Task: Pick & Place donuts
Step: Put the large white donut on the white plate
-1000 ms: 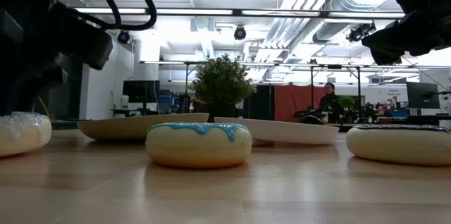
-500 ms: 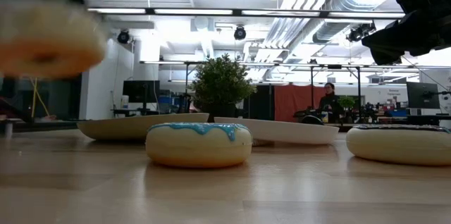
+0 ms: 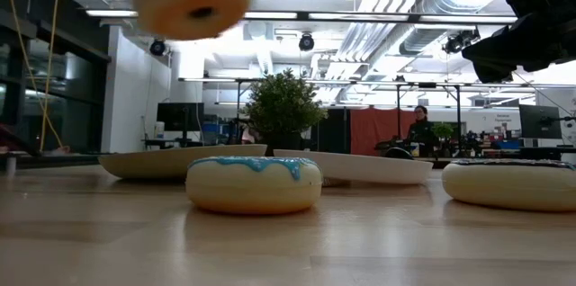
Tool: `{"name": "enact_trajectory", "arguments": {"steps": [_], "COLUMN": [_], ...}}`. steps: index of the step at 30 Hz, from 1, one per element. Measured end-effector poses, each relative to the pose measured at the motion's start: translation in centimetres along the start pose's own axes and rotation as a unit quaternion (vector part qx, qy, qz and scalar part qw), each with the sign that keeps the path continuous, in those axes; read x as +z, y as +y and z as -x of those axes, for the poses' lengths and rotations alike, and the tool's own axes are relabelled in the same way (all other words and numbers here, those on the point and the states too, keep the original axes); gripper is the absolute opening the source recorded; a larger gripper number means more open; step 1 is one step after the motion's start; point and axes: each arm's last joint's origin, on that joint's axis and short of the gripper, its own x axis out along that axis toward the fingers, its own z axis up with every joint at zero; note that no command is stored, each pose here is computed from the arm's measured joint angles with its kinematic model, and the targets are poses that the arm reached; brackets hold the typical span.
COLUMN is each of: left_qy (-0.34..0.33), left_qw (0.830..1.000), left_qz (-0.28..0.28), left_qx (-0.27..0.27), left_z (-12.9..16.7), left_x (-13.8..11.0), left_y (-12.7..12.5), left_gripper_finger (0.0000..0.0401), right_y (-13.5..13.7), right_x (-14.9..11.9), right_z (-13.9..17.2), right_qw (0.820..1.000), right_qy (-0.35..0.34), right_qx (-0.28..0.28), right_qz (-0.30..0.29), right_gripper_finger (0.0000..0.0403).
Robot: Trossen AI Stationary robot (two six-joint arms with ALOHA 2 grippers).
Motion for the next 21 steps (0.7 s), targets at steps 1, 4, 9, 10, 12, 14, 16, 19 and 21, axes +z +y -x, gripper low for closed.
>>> {"name": "enact_trajectory", "arguments": {"steps": [1,4,9,10,12,14,16,19,21], "left_qy": [-0.001,0.027,0.026,0.018,0.042,0.027,0.042,0.032,0.045], "left_qw": [1.000,0.998,0.997,0.996,0.995,0.996,0.996,0.997,0.997], "left_qz": [-0.012,-0.045,-0.076,-0.079,-0.081,-0.073,-0.063,-0.046,-0.033], "left_qx": [0.003,0.018,0.025,0.026,0.032,0.035,0.040,0.046,0.050], "left_z": [-0.1,-0.5,-1.3,-1.5,-2.3,-3.0,-3.6,-4.6,-5.5], "left_x": [0.9,2.4,5.1,5.5,5.7,6.6,6.5,7.1,7.0], "left_y": [0.4,1.5,3.1,3.4,4.3,5.1,6.1,7.6,8.5], "left_gripper_finger": [0.0123,0.0123,0.0123,0.0123,0.0123,0.0123,0.0123,0.0123,0.0123], "right_y": [0.0,0.0,0.0,0.0,0.0,0.0,0.0,0.0,0.0], "right_x": [0.0,0.0,0.0,0.0,-0.1,-0.1,-0.2,-0.2,-0.3], "right_z": [0.0,0.0,0.0,0.0,-0.1,-0.1,-0.1,-0.2,-0.2], "right_qw": [1.000,1.000,1.000,1.000,1.000,1.000,1.000,1.000,1.000], "right_qy": [0.000,0.002,0.003,0.003,0.006,0.007,0.010,0.013,0.018], "right_qx": [0.000,0.000,0.000,0.000,0.000,0.000,0.001,0.000,0.001], "right_qz": [0.000,0.000,0.000,0.000,0.000,0.000,0.000,0.000,0.000], "right_gripper_finger": [0.0000,0.0001,0.0001,0.0000,0.0000,0.0001,0.0000,0.0001,0.0000]}}
